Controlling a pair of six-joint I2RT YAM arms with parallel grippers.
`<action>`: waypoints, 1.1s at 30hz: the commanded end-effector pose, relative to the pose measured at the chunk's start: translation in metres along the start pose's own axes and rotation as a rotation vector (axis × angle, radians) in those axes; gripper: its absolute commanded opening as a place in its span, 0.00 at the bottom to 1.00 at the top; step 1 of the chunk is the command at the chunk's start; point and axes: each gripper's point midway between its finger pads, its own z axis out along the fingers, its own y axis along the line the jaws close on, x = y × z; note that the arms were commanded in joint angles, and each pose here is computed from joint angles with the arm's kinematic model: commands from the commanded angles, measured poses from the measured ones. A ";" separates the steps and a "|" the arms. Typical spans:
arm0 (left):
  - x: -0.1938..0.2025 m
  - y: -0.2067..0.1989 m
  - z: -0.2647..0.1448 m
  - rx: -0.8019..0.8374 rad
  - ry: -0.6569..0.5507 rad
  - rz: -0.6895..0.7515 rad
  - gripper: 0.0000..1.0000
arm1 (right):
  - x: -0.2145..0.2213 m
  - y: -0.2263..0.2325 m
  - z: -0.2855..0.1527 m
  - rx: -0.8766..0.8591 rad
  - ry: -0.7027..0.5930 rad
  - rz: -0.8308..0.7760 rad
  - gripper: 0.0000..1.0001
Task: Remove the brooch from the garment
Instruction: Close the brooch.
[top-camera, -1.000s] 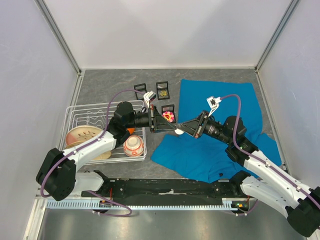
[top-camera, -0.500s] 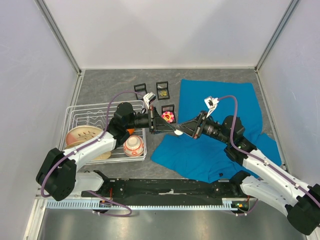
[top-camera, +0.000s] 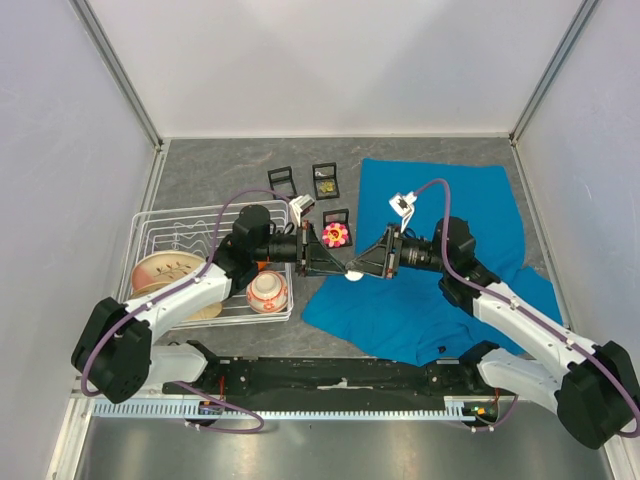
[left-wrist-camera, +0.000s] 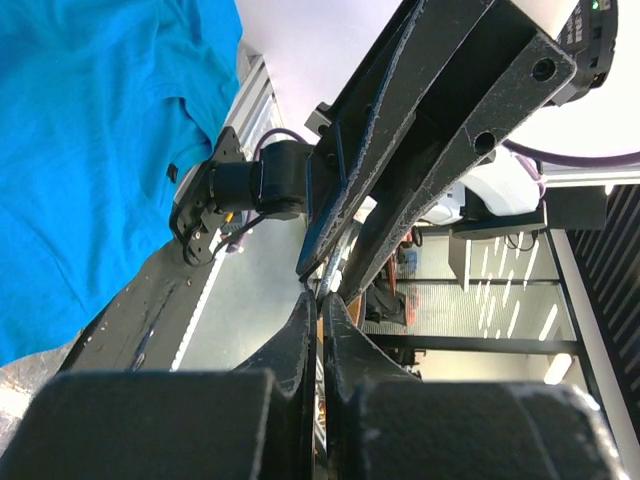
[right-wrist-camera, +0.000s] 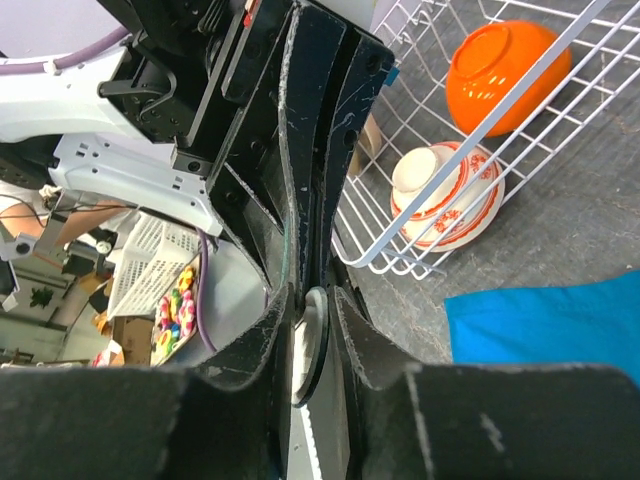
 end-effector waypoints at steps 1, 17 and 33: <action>0.003 -0.060 0.001 0.132 0.033 0.177 0.02 | 0.017 0.008 0.003 -0.050 0.109 -0.020 0.30; 0.004 -0.053 0.002 0.092 0.060 0.202 0.02 | -0.011 0.009 -0.012 -0.098 -0.023 0.173 0.68; 0.003 -0.042 0.004 0.057 0.067 0.224 0.02 | -0.019 0.013 -0.043 -0.117 -0.058 0.215 0.65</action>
